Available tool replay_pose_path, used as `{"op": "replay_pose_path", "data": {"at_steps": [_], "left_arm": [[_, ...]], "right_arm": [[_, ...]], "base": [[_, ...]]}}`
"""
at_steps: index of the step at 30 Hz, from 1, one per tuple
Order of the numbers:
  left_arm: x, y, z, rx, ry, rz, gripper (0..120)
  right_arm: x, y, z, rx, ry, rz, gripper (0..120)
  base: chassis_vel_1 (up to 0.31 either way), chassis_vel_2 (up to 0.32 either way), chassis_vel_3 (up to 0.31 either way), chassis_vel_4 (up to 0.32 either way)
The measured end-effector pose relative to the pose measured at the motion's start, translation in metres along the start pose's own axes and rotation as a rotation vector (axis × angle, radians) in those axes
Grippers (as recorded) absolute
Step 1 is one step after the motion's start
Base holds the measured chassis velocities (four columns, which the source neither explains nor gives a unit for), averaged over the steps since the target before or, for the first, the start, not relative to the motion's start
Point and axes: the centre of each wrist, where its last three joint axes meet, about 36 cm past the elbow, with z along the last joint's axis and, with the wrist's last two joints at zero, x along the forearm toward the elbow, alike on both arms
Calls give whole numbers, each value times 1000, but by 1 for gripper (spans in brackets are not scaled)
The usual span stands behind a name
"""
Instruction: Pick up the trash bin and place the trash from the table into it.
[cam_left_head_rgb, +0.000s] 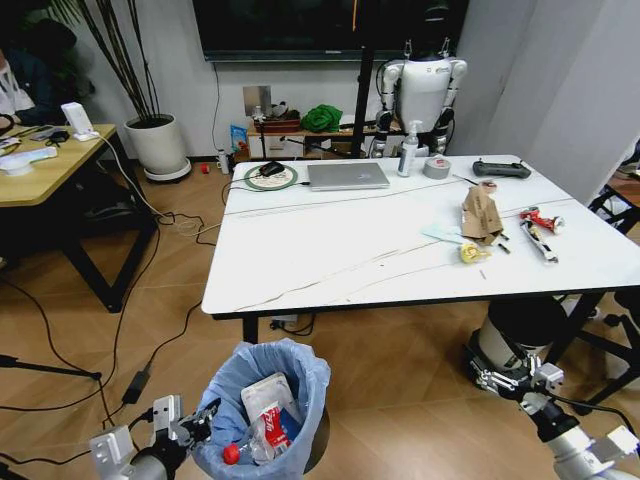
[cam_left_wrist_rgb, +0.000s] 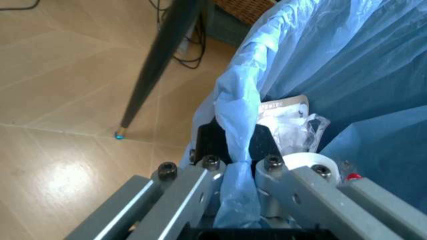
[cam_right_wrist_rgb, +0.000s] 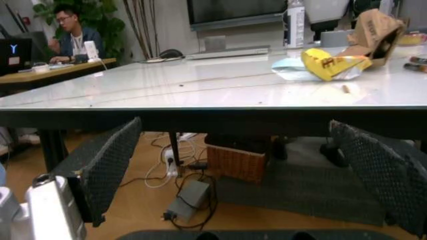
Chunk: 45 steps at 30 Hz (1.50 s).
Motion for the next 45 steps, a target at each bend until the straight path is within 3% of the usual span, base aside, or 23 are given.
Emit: {"op": "replay_pose_path", "data": {"at_steps": [45], "left_arm": [[-1, -7, -6, 20, -17, 33, 0]], "right_arm": [[-12, -5, 14, 56, -4, 1, 100]], "base": [[-128, -124, 123, 125]]}}
